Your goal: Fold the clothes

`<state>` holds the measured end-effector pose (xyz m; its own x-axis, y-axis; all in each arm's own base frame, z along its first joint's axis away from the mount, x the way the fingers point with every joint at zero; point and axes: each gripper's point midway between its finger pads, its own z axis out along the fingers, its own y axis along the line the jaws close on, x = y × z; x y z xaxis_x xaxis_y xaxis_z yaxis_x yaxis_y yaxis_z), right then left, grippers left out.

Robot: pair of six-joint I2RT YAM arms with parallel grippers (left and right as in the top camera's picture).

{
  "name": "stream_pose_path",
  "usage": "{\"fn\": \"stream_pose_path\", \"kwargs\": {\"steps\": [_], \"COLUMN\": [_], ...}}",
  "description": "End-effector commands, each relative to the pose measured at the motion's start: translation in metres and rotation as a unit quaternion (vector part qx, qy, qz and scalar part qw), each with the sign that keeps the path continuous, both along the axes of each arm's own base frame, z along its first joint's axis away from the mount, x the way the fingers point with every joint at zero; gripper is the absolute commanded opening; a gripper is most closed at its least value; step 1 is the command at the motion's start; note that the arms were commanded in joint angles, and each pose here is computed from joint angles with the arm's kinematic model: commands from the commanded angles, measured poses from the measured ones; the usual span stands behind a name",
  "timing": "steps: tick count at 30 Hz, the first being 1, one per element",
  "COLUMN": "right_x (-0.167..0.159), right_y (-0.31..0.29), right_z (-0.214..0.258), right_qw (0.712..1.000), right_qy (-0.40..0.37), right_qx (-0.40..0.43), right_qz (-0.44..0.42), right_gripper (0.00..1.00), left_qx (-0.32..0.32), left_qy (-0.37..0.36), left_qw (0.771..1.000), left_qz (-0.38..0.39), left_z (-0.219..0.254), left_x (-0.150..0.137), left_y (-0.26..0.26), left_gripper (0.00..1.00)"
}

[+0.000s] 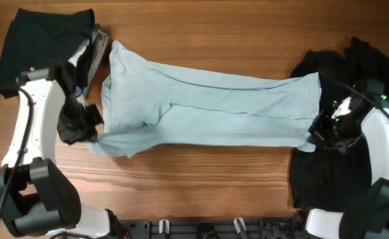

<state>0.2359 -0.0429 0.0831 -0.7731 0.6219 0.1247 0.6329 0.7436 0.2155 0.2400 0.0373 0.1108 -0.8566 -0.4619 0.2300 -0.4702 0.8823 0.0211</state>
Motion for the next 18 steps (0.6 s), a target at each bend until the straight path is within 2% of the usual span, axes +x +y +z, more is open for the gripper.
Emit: {"fn": "stream_pose_path", "kwargs": {"steps": [1,4,6,7,8,9,10,12,16,18], "right_x": [0.002,0.029,0.045,0.045,0.046,0.045,0.045,0.046,0.048,0.049], "right_y": [-0.018,0.000,0.004,0.004,0.004,0.004,0.004,0.004,0.003,0.002], "right_z": [0.017,0.024,0.029,0.029,0.029,0.029,0.029,0.029,0.029,0.029], "right_qw": [0.999,0.994,0.992,0.992,0.992,0.992,0.992,0.992,0.992,0.992], "right_qy": [-0.002,-0.082,-0.115,-0.114,-0.115,-0.114,-0.114,-0.114,-0.119,-0.120], "right_qx": [-0.051,0.002,0.019,0.020,0.020,0.020,0.020,0.020,0.018,0.017], "right_qz": [0.011,0.066,0.053,0.043,0.042,0.043,0.043,0.041,0.041,0.041], "right_gripper": [0.04,0.04,0.04,0.04,0.04,0.04,0.04,0.04,0.04,0.04], "left_qx": [0.021,0.016,-0.011,-0.023,-0.028,-0.048,-0.060,-0.061,-0.075,-0.072], "left_qy": [-0.036,-0.080,-0.123,-0.123,-0.114,-0.085,-0.065,-0.025,0.006,-0.015], "left_qw": [0.999,0.997,0.992,0.991,0.991,0.992,0.992,0.995,0.997,0.997], "left_qz": [-0.011,-0.017,-0.031,-0.055,-0.067,-0.082,-0.090,-0.069,0.003,0.023], "left_z": [0.019,0.017,0.017,0.017,0.016,0.005,-0.005,-0.037,-0.092,-0.110], "left_x": [0.016,0.038,0.059,0.059,0.054,0.039,0.028,0.004,-0.029,-0.028], "left_y": [0.008,0.004,-0.013,-0.021,-0.026,-0.045,-0.055,-0.067,-0.075,-0.071], "left_gripper": [0.04,0.04,0.04,0.04,0.10,0.31,0.41,0.51,0.55,0.55]}}
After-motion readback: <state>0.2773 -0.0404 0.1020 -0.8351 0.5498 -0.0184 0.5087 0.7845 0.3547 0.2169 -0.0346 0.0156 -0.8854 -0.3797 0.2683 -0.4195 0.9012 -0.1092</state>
